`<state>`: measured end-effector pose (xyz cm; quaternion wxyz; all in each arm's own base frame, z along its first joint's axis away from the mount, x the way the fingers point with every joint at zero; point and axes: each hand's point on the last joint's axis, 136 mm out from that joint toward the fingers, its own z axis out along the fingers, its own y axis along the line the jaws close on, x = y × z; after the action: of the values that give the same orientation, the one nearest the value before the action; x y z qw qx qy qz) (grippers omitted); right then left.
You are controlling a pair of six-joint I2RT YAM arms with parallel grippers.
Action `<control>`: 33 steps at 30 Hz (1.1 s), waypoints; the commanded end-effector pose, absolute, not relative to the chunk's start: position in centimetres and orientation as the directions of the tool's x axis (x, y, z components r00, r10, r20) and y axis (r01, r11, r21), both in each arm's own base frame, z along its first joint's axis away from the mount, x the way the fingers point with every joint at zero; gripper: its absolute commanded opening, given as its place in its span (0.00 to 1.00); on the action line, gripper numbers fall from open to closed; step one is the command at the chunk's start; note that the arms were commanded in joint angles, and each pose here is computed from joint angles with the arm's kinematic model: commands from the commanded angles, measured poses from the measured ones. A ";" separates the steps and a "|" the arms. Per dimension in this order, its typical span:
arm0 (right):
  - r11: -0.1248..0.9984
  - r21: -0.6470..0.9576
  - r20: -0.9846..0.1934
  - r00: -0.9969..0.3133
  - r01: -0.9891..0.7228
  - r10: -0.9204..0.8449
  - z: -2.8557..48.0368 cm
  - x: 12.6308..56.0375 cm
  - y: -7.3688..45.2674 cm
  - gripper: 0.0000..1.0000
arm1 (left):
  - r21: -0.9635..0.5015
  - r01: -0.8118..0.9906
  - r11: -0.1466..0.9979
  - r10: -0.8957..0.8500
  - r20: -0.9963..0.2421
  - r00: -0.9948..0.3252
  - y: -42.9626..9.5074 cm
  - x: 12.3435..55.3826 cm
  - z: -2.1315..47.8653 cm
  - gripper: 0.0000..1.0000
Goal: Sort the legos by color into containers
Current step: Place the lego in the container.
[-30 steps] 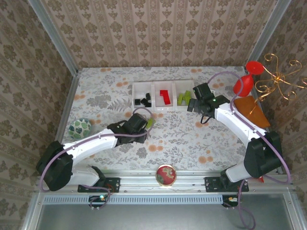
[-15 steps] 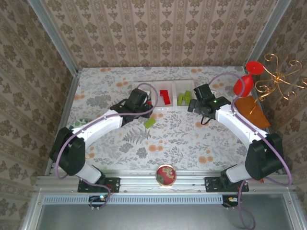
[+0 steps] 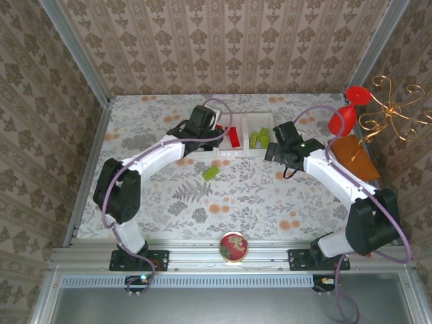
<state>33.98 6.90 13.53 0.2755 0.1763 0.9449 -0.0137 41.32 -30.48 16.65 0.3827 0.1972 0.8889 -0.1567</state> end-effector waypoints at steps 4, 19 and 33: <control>0.929 0.103 -0.533 -0.769 0.355 0.353 13.9 33.9 6.9 1.00 | -0.117 0.522 0.845 0.269 -0.750 -0.605 -32.5 43.3 16.8 0.09; 0.931 0.114 -0.521 -0.777 0.347 0.353 13.5 34.3 7.4 1.00 | -0.046 0.531 0.846 0.353 -0.699 -0.622 -34.1 45.5 13.3 0.17; 0.935 0.099 -0.505 -0.793 0.340 0.341 12.7 34.3 7.5 1.00 | -0.033 0.534 0.845 0.352 -0.717 -0.602 -34.6 45.3 14.6 0.44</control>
<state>34.19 7.57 13.18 0.2717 0.1729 0.9467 0.0027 45.05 -34.51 12.95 0.3562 0.2464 0.8926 -0.1251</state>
